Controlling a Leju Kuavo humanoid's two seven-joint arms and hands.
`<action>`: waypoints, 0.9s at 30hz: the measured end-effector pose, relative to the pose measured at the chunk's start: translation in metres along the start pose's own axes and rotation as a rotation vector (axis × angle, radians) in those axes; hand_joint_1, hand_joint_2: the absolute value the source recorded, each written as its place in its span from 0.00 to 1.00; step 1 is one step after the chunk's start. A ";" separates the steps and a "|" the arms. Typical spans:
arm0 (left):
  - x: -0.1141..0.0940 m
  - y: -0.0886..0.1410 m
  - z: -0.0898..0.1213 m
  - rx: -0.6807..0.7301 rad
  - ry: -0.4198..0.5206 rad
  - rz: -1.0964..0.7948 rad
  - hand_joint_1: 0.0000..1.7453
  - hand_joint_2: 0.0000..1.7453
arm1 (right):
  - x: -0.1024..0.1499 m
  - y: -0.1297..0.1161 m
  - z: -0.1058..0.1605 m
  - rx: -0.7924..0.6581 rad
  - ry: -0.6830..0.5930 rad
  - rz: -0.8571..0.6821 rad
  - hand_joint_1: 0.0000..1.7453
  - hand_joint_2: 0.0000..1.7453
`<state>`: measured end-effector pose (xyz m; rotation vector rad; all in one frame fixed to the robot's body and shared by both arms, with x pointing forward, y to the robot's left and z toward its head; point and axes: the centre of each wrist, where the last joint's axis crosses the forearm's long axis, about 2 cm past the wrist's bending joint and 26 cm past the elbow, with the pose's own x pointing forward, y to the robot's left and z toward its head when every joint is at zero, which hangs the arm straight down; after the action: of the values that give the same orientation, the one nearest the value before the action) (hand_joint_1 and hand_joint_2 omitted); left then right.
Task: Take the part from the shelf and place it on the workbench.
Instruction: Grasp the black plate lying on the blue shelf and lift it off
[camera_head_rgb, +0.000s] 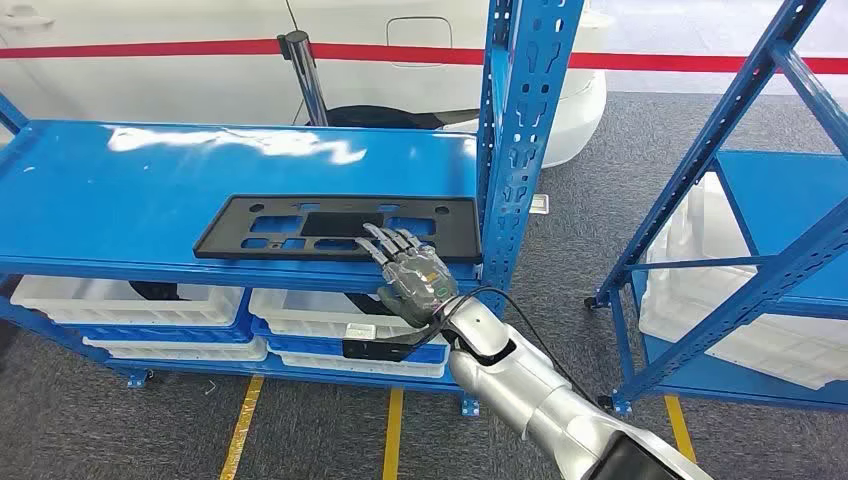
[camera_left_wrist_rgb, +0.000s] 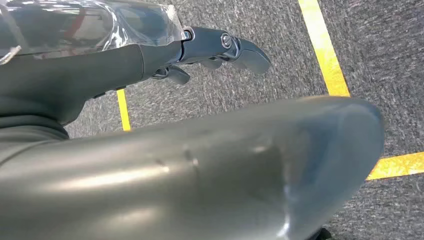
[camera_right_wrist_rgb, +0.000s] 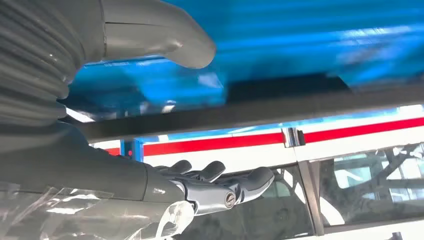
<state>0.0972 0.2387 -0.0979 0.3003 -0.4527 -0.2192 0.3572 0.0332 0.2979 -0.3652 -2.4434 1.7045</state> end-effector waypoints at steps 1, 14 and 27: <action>0.000 0.000 0.000 0.000 0.000 0.000 0.00 0.00 | 0.000 0.000 0.000 -0.001 0.000 0.000 0.00 1.00; 0.000 0.000 0.000 -0.002 -0.009 0.004 0.00 0.00 | 0.030 -0.022 -0.022 -0.052 -0.101 -0.013 0.00 1.00; 0.000 0.000 0.000 0.001 -0.008 0.001 0.00 0.00 | 0.031 -0.022 -0.021 -0.049 -0.131 -0.050 0.00 1.00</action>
<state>0.0970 0.2387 -0.0980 0.3005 -0.4604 -0.2195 0.3301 0.0534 0.3252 -0.2030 -2.5666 1.7011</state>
